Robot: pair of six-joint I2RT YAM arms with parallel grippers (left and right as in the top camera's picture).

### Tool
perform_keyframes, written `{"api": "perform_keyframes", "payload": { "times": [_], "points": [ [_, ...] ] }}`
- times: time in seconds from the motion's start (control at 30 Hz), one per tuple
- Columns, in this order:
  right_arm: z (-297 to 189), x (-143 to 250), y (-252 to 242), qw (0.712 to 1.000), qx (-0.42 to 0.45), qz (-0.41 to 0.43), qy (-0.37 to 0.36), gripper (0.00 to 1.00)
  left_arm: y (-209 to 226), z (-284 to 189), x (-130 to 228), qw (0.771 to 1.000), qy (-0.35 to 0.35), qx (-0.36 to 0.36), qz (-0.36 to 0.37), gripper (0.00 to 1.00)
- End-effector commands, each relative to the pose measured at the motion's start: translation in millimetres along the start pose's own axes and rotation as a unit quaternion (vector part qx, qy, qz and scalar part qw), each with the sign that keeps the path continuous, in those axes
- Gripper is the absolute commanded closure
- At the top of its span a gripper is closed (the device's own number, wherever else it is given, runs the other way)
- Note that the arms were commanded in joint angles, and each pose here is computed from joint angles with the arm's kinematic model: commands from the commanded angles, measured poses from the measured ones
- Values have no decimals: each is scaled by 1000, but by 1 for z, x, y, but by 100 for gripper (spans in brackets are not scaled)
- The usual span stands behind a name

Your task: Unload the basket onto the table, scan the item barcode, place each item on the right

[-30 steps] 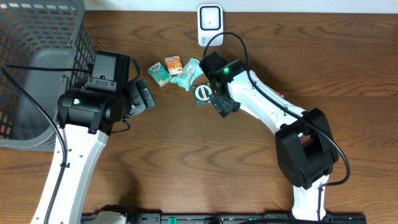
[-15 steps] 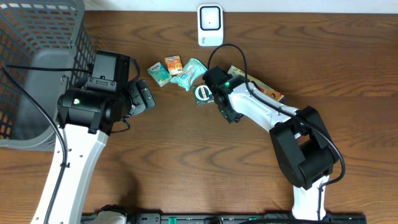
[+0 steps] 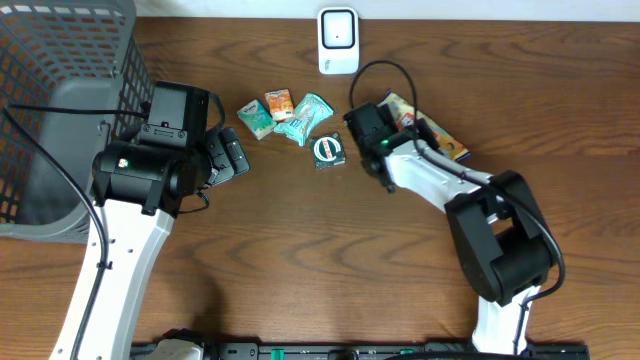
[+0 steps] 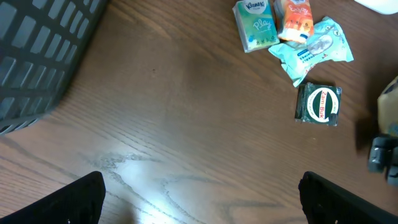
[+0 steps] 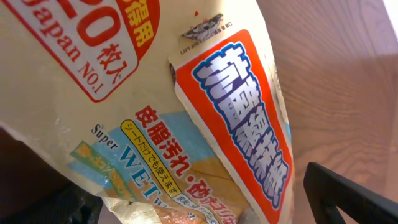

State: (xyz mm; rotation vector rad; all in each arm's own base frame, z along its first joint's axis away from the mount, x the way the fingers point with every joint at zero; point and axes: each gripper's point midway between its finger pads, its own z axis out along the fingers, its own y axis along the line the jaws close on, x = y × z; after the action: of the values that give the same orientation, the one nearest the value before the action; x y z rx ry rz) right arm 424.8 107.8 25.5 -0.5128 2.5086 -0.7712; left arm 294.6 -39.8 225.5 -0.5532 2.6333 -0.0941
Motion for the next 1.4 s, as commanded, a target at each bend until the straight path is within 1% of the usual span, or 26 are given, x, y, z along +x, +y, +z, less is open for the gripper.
{"api": "perform_keyframes", "payload": {
  "times": [0.0, 0.03, 0.07, 0.2, 0.23, 0.4, 0.5, 0.63, 0.7, 0.73, 0.83, 0.93, 1.1, 1.17, 1.27, 1.37],
  "points": [
    [29, 39, 32, 993, -94, -42, 49, 9, 3, -2, -2, 1000, -4, -4, -3, 2],
    [30, 39, 31, 993, -100, -38, 50, 28, 3, -2, -2, 1000, -4, -4, -3, 2],
    [33, 39, 28, 993, -100, -33, 50, 41, 3, -2, -2, 1000, -4, -4, -3, 2],
    [40, 43, 17, 993, -96, -20, 59, 84, 3, -2, -2, 1000, -4, -4, -3, 3],
    [41, 45, 16, 993, -100, -17, 63, 98, 3, -2, -2, 1000, -4, -4, -3, 2],
    [34, 44, 25, 987, -143, -5, 76, 99, 3, -2, -2, 1000, -4, -4, -3, 2],
    [21, 32, 27, 981, -174, 8, 80, 99, 3, -2, -2, 1000, -4, -4, -3, 2],
    [-13, 6, 33, 963, -256, 23, 83, 99, 3, -2, -2, 1000, -4, -4, -3, 2],
    [-37, -8, 38, 945, -313, 32, 85, 99, 3, -2, -2, 1000, -4, -4, -3, 2],
    [-60, -19, 44, 925, -369, 37, 85, 99, 3, -2, -2, 1000, -4, -4, -3, 2],
    [-102, -30, 53, 877, -472, 30, 80, 99, 3, -2, -2, 1000, -4, -4, -3, 2],
    [-128, -35, 53, 832, -548, 38, 76, 99, 3, -2, -2, 1000, -4, -4, -3, 2],
    [-141, -37, 32, 766, -630, 98, 81, 99, 3, -2, -2, 1000, -4, -4, -3, 2],
    [-146, -37, 21, 737, -665, 103, 62, 99, 3, -2, -2, 1000, -4, -4, -3, 3],
    [-130, -26, 10, 734, -665, 122, 68, 99, 3, -2, -2, 1000, -4, -4, -3, 3],
    [-114, -15, 5, 712, -680, 159, 70, 99, 3, -2, -2, 1000, -4, -4, -3, 3]
  ]
}}
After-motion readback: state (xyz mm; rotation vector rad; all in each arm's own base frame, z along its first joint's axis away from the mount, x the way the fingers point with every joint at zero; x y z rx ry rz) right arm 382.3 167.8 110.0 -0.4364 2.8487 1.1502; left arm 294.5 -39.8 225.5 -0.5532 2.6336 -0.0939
